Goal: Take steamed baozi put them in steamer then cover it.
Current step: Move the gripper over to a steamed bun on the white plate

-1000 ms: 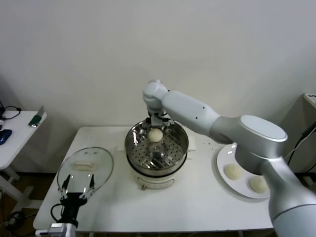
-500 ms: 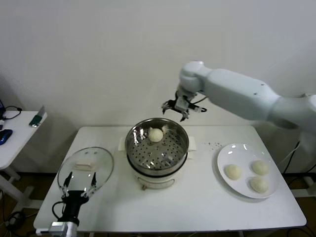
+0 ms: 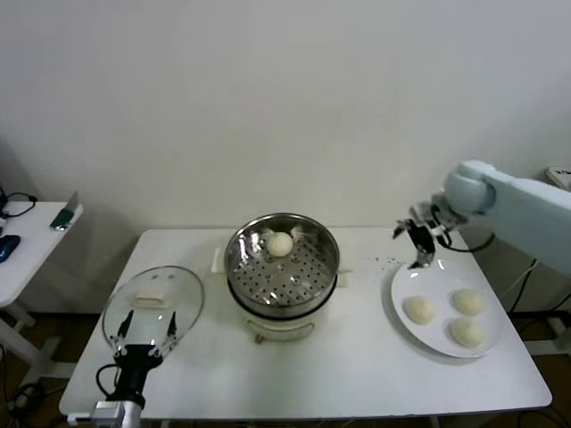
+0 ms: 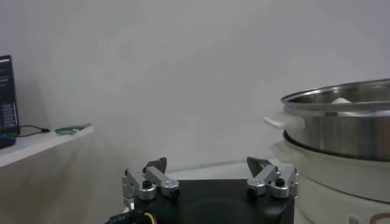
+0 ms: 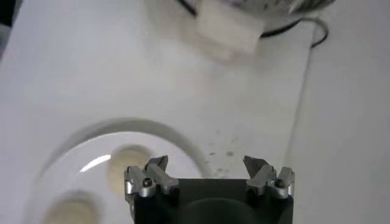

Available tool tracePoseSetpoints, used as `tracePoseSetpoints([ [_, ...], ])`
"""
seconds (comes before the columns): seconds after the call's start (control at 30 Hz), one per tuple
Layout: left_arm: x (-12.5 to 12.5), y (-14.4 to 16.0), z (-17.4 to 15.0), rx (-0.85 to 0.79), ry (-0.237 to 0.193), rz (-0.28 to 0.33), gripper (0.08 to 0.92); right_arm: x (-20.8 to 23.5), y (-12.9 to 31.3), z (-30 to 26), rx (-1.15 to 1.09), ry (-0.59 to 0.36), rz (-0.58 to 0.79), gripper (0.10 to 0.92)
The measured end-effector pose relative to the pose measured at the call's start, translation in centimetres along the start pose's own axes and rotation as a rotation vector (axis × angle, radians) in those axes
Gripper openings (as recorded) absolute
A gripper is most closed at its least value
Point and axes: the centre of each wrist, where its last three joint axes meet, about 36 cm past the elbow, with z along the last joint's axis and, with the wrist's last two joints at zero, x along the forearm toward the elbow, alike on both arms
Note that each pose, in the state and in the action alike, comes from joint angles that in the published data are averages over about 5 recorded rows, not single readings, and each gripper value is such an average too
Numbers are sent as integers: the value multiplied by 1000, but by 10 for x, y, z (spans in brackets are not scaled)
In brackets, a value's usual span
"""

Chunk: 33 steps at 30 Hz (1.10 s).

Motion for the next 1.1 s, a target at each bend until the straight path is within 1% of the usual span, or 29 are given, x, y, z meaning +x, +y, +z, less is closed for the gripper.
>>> tracePoseSetpoints([
  [0.17, 0, 2, 0, -7, -1, -5, 823, -31, 21, 25, -84, 18, -45, 823],
  [0.3, 1, 1, 1, -9, 2, -6, 823, -50, 29, 36, -125, 28, -65, 823],
  [0.57, 1, 4, 4, -16, 10, -15, 823, -81, 30, 41, -167, 35, -98, 823],
  [0.87, 1, 5, 6, -19, 16, -22, 823, -100, 27, 36, -176, 37, -126, 823],
  [0.97, 0, 5, 6, -19, 16, -24, 823, -104, 25, 36, -174, 39, -133, 798],
  [1.1, 0, 5, 7, -18, 19, -25, 823, -107, 23, 35, -173, 41, -141, 720],
])
